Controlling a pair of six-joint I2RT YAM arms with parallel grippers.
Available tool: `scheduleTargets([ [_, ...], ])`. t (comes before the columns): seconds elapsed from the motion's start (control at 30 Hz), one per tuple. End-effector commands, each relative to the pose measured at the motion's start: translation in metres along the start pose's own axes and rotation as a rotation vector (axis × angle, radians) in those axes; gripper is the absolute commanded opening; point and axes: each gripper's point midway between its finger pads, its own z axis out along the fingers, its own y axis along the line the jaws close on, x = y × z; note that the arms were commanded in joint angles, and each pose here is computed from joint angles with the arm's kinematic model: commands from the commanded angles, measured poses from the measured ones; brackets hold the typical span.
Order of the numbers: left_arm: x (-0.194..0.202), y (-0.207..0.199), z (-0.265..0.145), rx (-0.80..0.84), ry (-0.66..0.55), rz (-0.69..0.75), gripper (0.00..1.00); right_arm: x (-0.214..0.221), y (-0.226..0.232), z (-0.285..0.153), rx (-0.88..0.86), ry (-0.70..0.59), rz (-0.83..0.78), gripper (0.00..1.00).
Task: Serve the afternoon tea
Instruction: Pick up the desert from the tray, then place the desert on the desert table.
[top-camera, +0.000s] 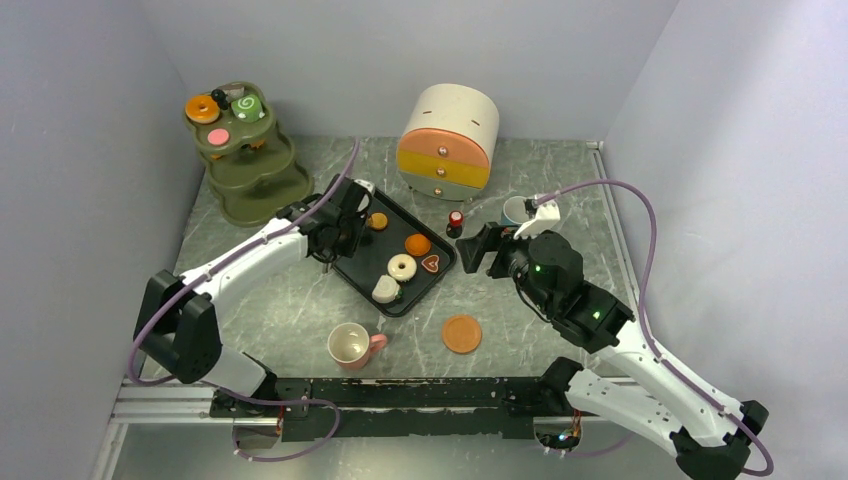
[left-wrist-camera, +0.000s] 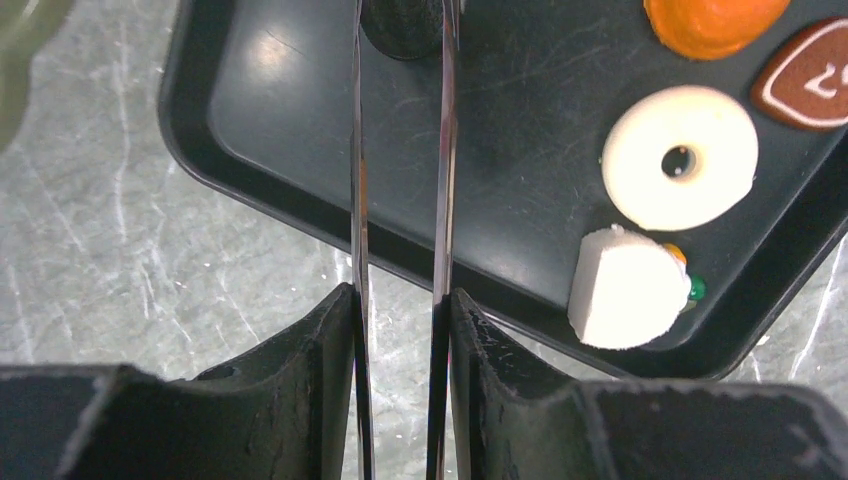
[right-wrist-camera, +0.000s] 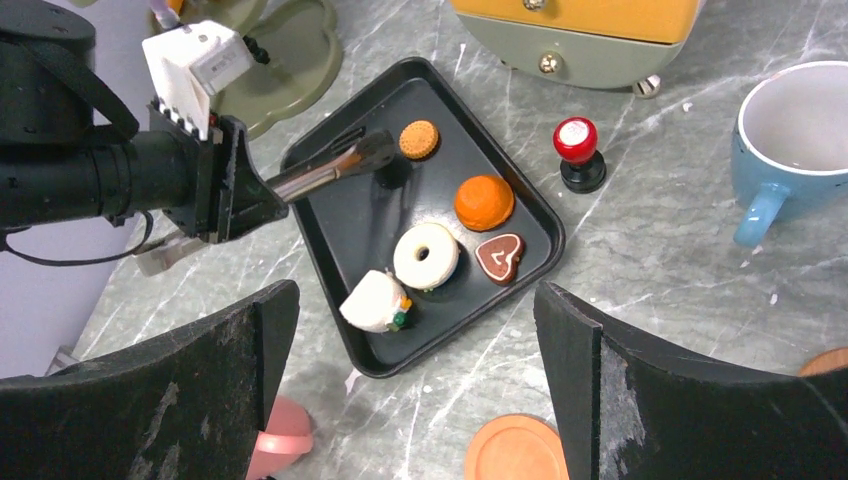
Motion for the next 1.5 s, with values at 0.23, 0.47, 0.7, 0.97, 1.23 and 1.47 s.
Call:
scheduleTargets([
  [0.23,-0.058,0.046,-0.044,-0.141,-0.214,-0.131,0.36,-0.014,0.006,-0.005,-0.036,-0.049,-0.001,0.92],
  [0.47,-0.073,0.087,-0.07,-0.189,-0.304,-0.229,0.37,-0.017,0.007,-0.006,-0.038,-0.052,0.0,0.92],
  [0.7,-0.073,0.131,-0.082,-0.272,-0.316,-0.302,0.37,-0.014,0.009,-0.006,-0.057,-0.051,0.008,0.92],
  [0.97,-0.074,0.164,-0.091,-0.347,-0.337,-0.374,0.37,-0.018,0.013,-0.008,-0.072,-0.055,0.013,0.92],
  [1.23,-0.078,0.179,-0.092,-0.373,-0.35,-0.397,0.37,-0.026,0.011,-0.012,-0.057,-0.068,-0.003,0.92],
  [1.47,-0.068,0.211,-0.096,-0.468,-0.357,-0.449,0.37,-0.024,0.015,-0.01,-0.074,-0.061,0.007,0.92],
])
